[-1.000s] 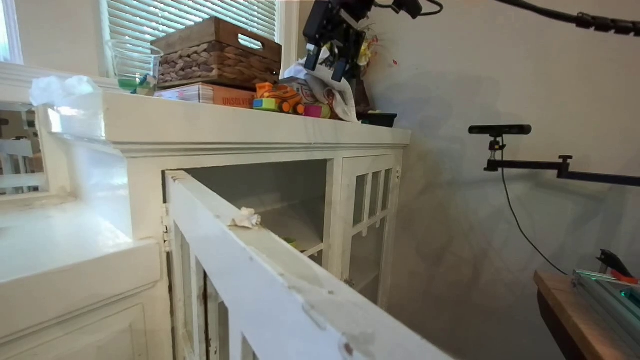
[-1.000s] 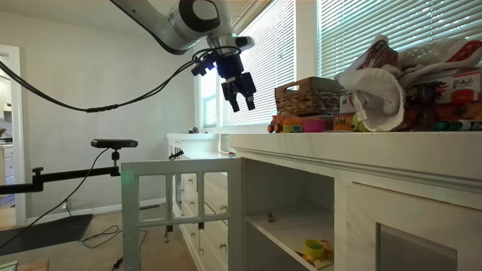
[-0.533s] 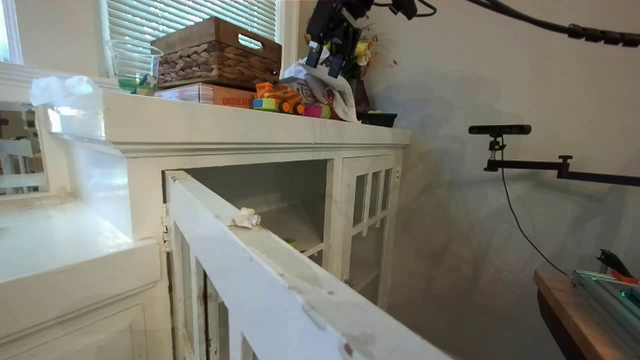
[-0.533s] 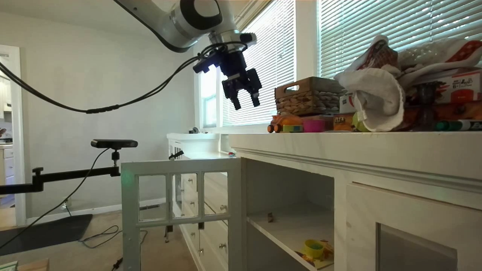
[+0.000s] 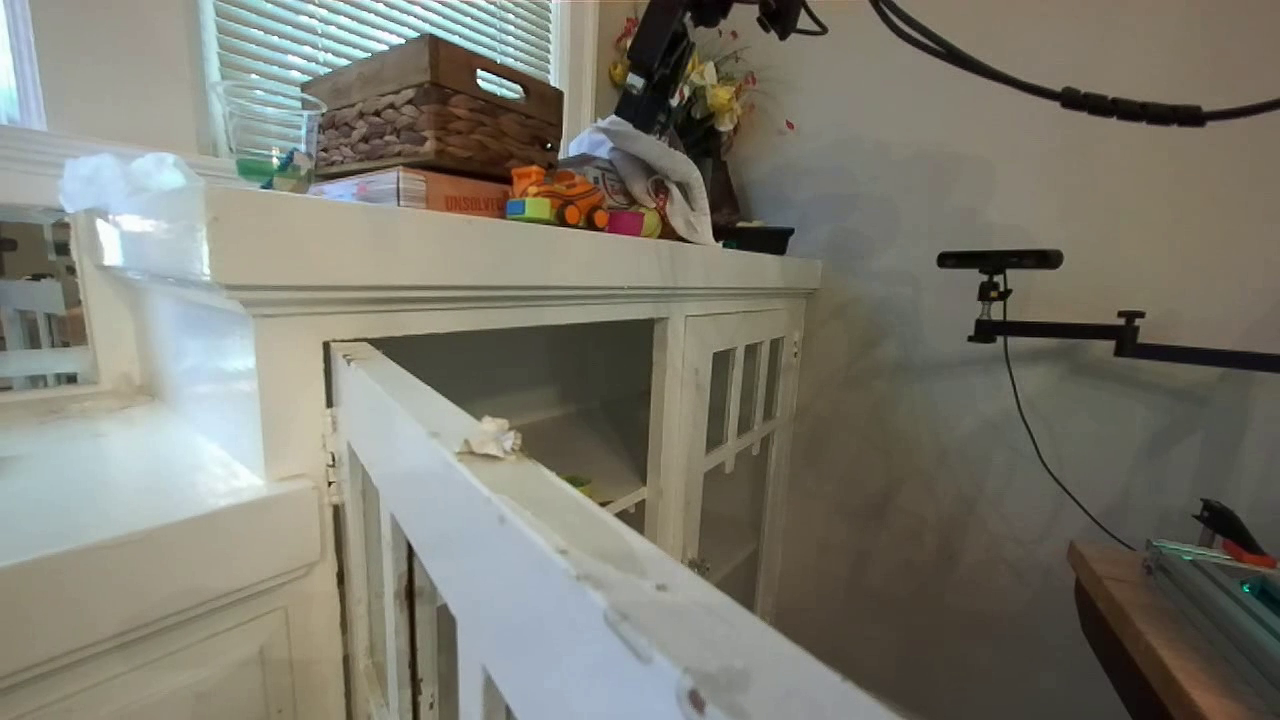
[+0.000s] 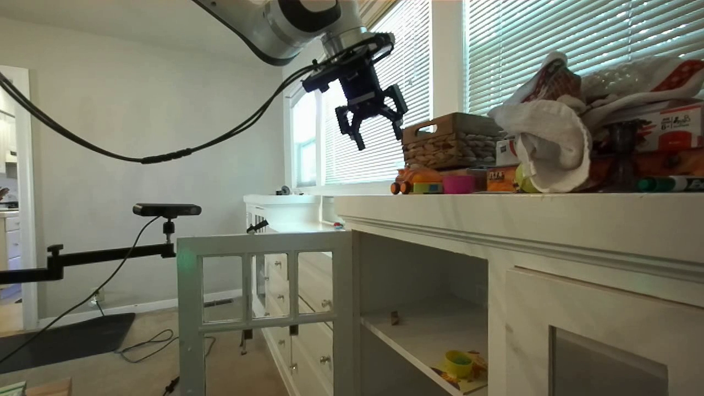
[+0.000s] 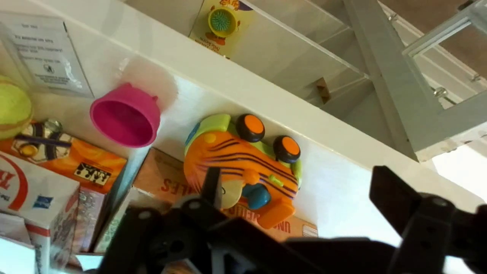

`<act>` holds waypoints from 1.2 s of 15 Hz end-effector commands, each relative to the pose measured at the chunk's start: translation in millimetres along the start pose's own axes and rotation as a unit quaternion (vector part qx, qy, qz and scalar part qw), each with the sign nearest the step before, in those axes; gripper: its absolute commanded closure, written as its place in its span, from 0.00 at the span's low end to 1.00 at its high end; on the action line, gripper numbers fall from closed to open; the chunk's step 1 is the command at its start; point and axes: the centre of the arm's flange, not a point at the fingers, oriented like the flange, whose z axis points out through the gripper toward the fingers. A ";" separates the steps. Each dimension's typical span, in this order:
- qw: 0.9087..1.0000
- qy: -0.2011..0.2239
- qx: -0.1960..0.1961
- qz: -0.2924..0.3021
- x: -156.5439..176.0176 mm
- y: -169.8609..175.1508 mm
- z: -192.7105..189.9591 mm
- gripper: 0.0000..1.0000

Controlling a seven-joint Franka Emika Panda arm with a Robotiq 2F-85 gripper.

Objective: Put the toy car in the cabinet

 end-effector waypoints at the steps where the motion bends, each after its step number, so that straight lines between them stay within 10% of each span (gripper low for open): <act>1: 0.995 0.003 0.022 -0.093 26.1 17.4 14.8 0.00; 18: 0.984 0.018 0.003 -0.178 37.0 41.4 41.3 0.00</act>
